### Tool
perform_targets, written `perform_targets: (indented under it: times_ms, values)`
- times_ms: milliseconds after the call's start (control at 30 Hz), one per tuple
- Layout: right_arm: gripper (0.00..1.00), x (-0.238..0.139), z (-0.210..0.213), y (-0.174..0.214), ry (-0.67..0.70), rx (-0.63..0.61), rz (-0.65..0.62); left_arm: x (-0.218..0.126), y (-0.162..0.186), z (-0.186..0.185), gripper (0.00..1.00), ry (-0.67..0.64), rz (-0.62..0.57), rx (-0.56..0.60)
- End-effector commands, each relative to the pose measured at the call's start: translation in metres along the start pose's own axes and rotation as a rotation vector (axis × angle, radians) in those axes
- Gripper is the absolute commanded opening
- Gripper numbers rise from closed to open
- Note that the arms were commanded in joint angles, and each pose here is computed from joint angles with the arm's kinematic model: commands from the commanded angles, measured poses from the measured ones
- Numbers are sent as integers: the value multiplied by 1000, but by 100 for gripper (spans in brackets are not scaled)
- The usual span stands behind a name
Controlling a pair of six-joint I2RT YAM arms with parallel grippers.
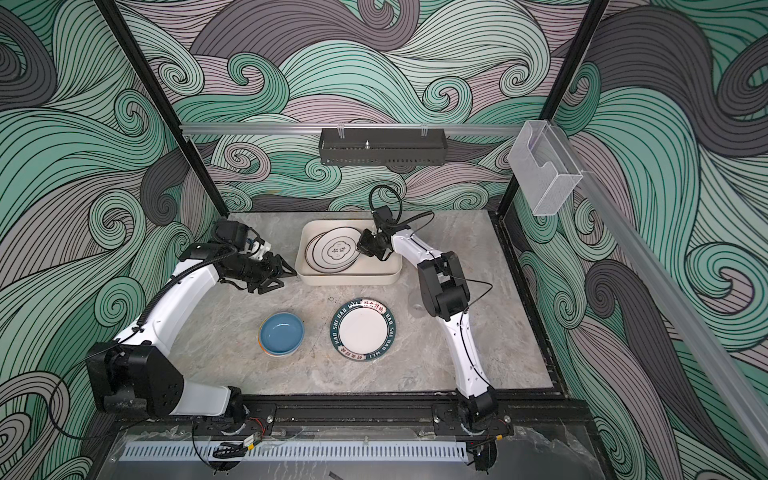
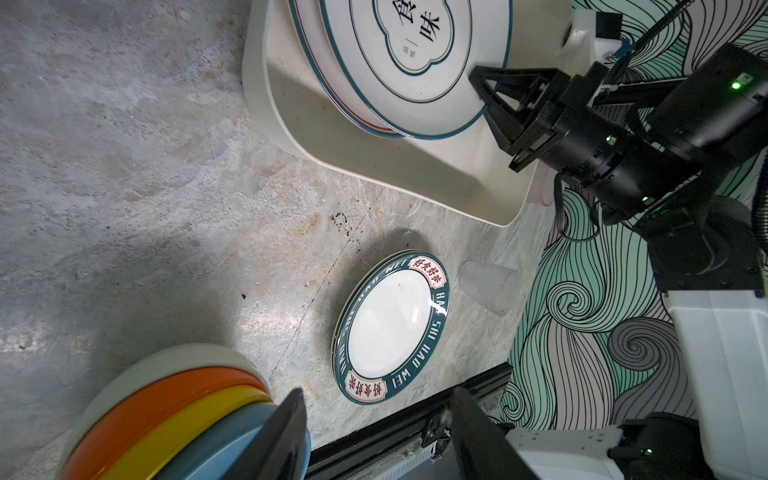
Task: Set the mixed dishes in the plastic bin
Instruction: 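Lower the green-rimmed plate into the cream bin with the right gripper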
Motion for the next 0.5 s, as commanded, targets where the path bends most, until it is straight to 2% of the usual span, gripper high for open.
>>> perform_targets:
  times_ms: [0, 67, 233, 333, 467]
  values:
    - [4, 4, 6, -7, -29, -5, -23, 1, 0, 2, 58, 8, 13, -17]
    - [7, 7, 3, -6, -22, -1, -18, 1, -1, 2, 58, 9, 12, -16]
    - [25, 9, -3, -2, 11, 6, -3, 1, 0, 2, 58, 8, 13, -17]
    - [31, 9, -4, -1, 29, 3, -2, 2, 0, 3, 58, 9, 15, -18]
    - [32, 9, -4, 2, 47, -16, 5, 2, 0, 3, 58, 10, 15, -18]
Point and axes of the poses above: each gripper's point midway between its finger pads, its own x axis out along the fingers, its own z axis along the line the jaws close on, y = z × x, the point moved 7 cm from there along -x, back along the fingers, and after that the axes turned 3 degrees about -x, right-handed, at the moved point
